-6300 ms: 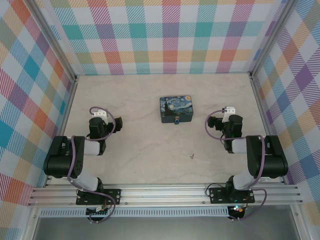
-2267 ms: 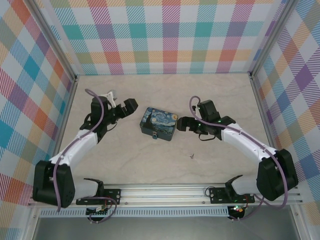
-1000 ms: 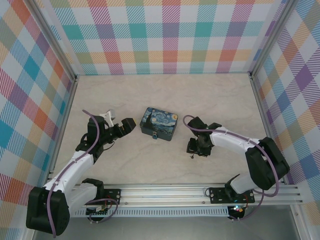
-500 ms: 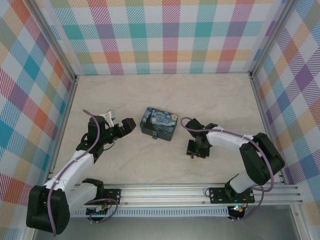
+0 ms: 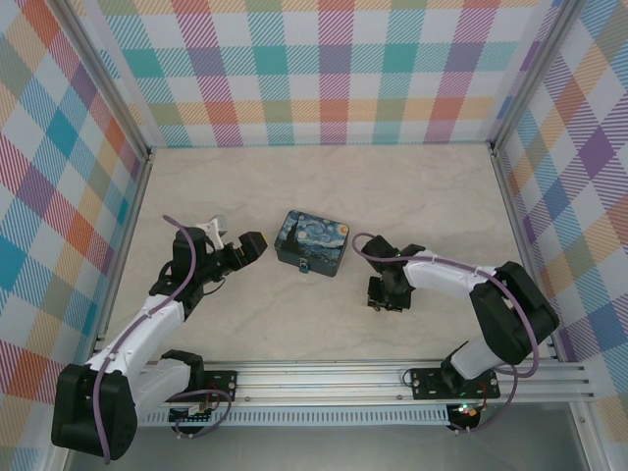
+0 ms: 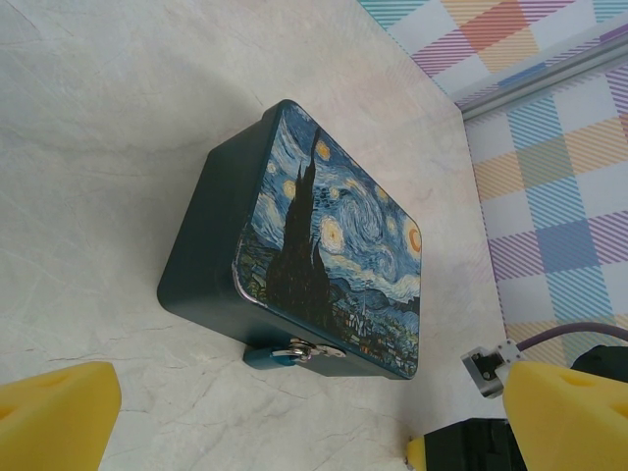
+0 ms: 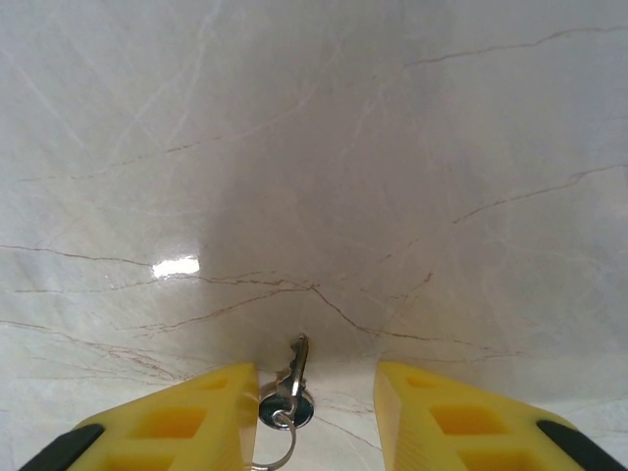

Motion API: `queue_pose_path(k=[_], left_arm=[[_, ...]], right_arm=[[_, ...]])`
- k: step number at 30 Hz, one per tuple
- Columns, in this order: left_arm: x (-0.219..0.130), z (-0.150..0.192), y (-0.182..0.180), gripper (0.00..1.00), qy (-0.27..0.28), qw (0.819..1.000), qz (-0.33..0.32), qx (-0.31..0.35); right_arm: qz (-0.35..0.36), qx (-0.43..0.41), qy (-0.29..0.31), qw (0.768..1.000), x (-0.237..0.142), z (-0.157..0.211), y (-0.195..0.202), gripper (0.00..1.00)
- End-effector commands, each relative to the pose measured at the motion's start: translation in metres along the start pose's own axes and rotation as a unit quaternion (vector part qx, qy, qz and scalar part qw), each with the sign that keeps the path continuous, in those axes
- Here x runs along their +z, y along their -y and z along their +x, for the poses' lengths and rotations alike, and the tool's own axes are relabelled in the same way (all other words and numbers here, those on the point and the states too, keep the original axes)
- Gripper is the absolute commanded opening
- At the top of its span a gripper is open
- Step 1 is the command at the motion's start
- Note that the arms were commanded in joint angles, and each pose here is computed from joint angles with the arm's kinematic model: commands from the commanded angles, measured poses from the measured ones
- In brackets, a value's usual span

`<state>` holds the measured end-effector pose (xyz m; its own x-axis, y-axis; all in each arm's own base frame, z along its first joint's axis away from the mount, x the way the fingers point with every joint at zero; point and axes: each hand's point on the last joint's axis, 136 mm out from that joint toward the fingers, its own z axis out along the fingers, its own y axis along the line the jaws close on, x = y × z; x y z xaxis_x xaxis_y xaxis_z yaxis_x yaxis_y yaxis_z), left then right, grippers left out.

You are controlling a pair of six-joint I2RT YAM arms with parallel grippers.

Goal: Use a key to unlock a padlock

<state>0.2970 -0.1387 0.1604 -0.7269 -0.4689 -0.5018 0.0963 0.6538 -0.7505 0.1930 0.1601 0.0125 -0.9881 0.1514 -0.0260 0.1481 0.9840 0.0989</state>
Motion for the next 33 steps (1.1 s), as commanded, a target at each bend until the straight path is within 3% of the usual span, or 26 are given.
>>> queue_pose_path(k=[1, 11, 22, 33], left_arm=[[-0.001, -0.001, 0.006, 1.00, 0.003, 1.000, 0.014, 0.002], [-0.001, 0.000, 0.006, 1.00, 0.002, 1.000, 0.013, 0.002], [-0.001, 0.000, 0.005, 1.00, 0.001, 1.000, 0.012, 0.001], [0.000, 0.000, 0.005, 1.00, 0.001, 1.000, 0.012, 0.001]], right_arm=[[0.009, 0.003, -0.049, 0.999, 0.008, 0.028, 0.006, 0.37], [0.006, -0.001, -0.057, 0.998, 0.008, 0.040, 0.003, 0.36], [0.011, 0.000, -0.062, 0.998, 0.007, 0.046, 0.003, 0.28], [0.016, 0.002, -0.064, 0.998, 0.006, 0.052, 0.006, 0.29]])
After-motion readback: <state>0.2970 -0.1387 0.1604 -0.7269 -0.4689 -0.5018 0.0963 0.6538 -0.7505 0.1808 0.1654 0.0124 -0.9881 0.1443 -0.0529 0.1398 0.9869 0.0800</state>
